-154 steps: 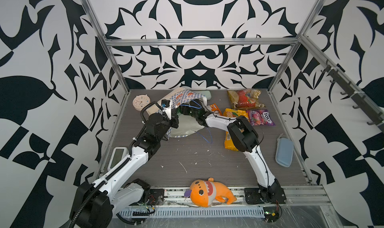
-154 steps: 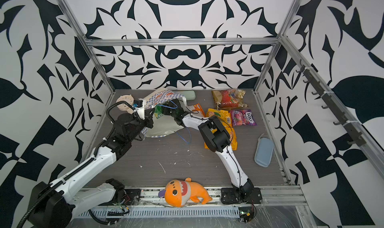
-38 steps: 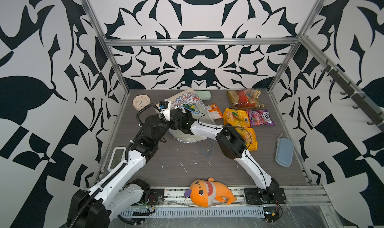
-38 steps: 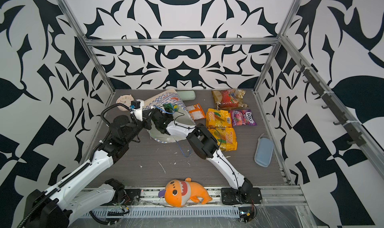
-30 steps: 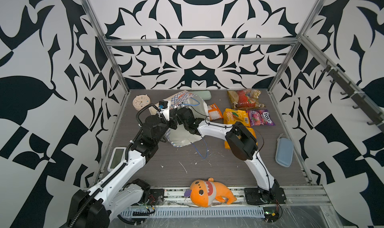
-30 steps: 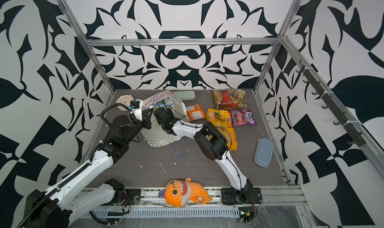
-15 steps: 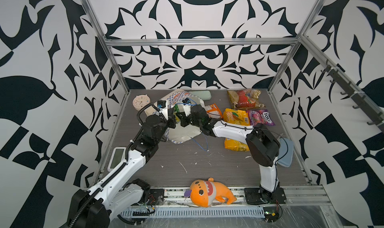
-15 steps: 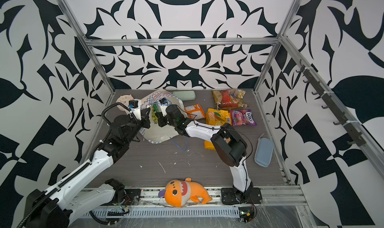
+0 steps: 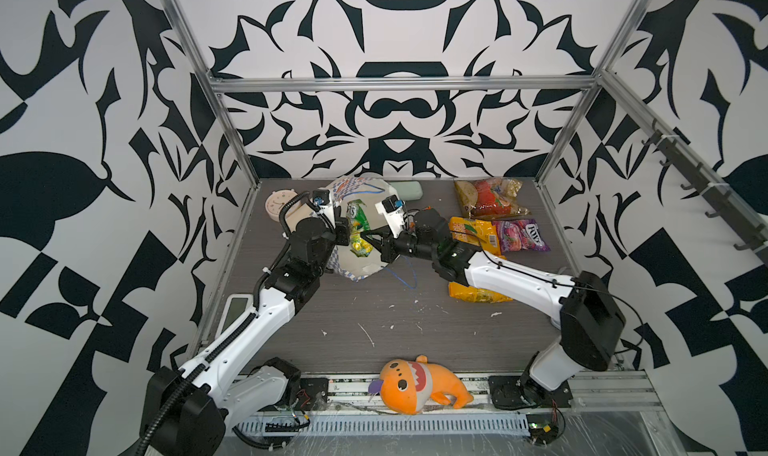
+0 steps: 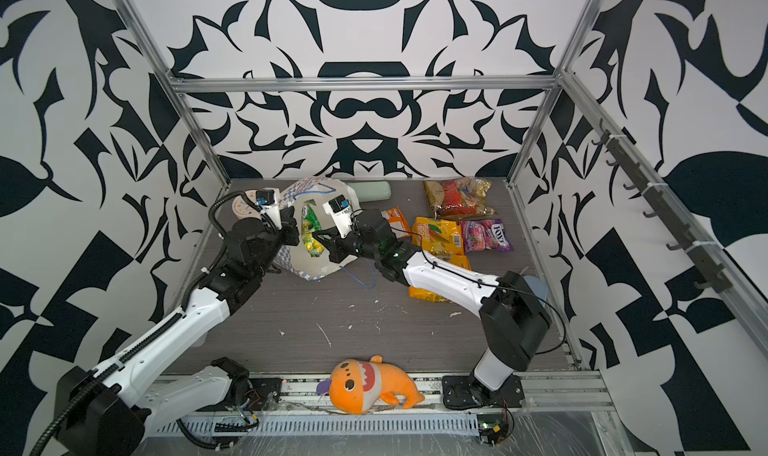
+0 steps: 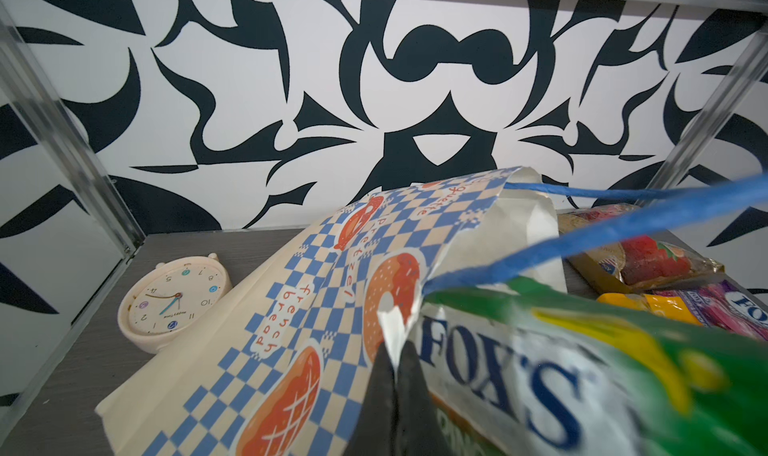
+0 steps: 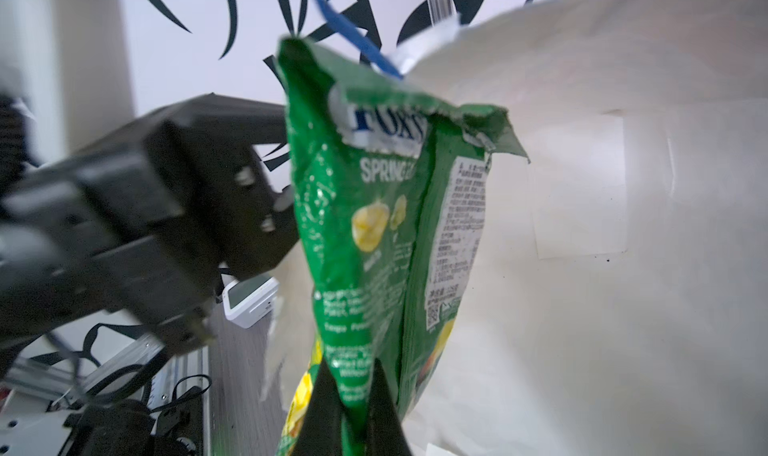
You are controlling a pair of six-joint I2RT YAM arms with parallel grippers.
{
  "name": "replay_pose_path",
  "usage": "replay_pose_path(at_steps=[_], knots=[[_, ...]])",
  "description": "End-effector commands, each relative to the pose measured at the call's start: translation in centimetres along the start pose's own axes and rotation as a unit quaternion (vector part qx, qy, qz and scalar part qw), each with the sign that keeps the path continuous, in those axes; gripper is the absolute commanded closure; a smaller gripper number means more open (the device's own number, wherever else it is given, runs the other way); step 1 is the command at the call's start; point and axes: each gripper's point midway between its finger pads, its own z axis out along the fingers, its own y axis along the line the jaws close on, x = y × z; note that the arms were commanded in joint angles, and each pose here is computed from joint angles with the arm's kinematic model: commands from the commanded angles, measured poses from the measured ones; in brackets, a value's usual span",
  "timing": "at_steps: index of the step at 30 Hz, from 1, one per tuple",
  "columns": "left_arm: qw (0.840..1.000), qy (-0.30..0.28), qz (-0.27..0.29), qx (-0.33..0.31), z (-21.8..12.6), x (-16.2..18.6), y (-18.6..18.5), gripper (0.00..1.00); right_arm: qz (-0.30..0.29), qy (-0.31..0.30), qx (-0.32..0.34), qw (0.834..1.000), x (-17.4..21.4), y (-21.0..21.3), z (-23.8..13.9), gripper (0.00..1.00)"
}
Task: Take the snacks out of the paper bag
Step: 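Lift the green packet up out of the bag with the right gripper, then carry the green packet beside the yellow bags while the left gripper sets the bag upright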
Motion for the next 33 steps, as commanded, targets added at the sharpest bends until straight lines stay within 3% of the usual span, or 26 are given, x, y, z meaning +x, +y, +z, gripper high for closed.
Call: replay_pose_path(at_steps=[1,12,24,33], knots=[[0.999,-0.009,-0.021,-0.03,0.2,-2.0,0.9,1.0,-0.039,-0.048,-0.038,0.997,-3.3,2.3,-2.7,1.0],[0.99,0.029,-0.073,-0.115,2.2,-3.0,4.3,1.0,-0.041,-0.099,-0.058,0.993,-8.1,2.8,-9.6,1.0],[0.975,0.069,-0.13,-0.169,3.3,-4.9,6.1,1.0,-0.006,-0.158,0.039,0.987,-11.7,-1.6,-18.5,1.0],[0.948,0.072,-0.27,-0.151,2.7,-5.3,8.6,1.0,0.058,-0.188,0.139,0.971,-13.0,-7.3,-22.7,1.0]])
